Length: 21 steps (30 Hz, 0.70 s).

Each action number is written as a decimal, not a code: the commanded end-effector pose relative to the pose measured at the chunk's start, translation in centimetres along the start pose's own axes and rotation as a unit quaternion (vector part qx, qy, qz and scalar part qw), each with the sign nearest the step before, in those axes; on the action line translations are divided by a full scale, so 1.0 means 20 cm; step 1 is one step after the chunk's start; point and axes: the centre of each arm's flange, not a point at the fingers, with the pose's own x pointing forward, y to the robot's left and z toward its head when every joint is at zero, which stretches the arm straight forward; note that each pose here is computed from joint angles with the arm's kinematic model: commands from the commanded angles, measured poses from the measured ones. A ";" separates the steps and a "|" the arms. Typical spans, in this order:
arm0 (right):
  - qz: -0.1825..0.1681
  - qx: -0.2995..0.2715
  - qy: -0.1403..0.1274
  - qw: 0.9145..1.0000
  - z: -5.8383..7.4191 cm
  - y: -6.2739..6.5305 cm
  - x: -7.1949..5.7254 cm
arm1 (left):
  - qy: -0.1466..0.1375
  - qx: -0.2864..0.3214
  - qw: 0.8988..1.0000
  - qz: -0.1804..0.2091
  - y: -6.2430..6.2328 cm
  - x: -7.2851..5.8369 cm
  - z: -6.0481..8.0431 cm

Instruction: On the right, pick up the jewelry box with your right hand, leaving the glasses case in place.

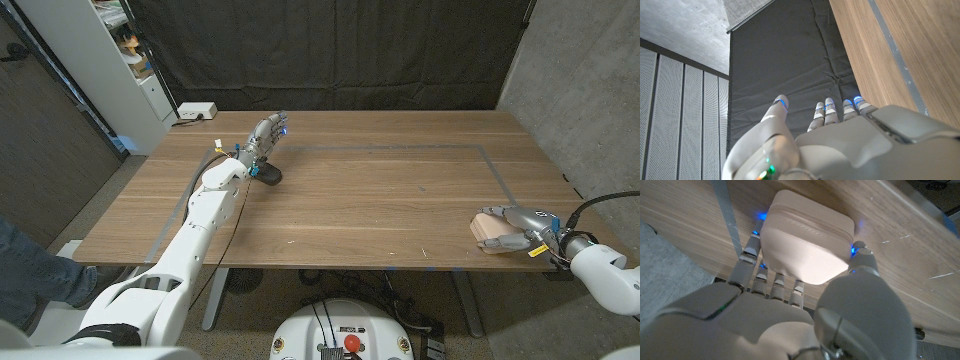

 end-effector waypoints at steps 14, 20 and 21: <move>-0.051 -0.004 -0.021 0.998 0.00 -0.11 0.00 | -0.007 -0.003 1.000 0.001 -0.01 0.00 0.01; -0.062 -0.007 -0.026 0.998 0.01 -0.14 -0.01 | -0.007 -0.003 1.000 0.000 -0.01 0.01 0.01; -0.064 -0.007 -0.025 0.998 0.01 -0.15 -0.01 | -0.007 -0.004 1.000 0.000 -0.01 0.01 0.01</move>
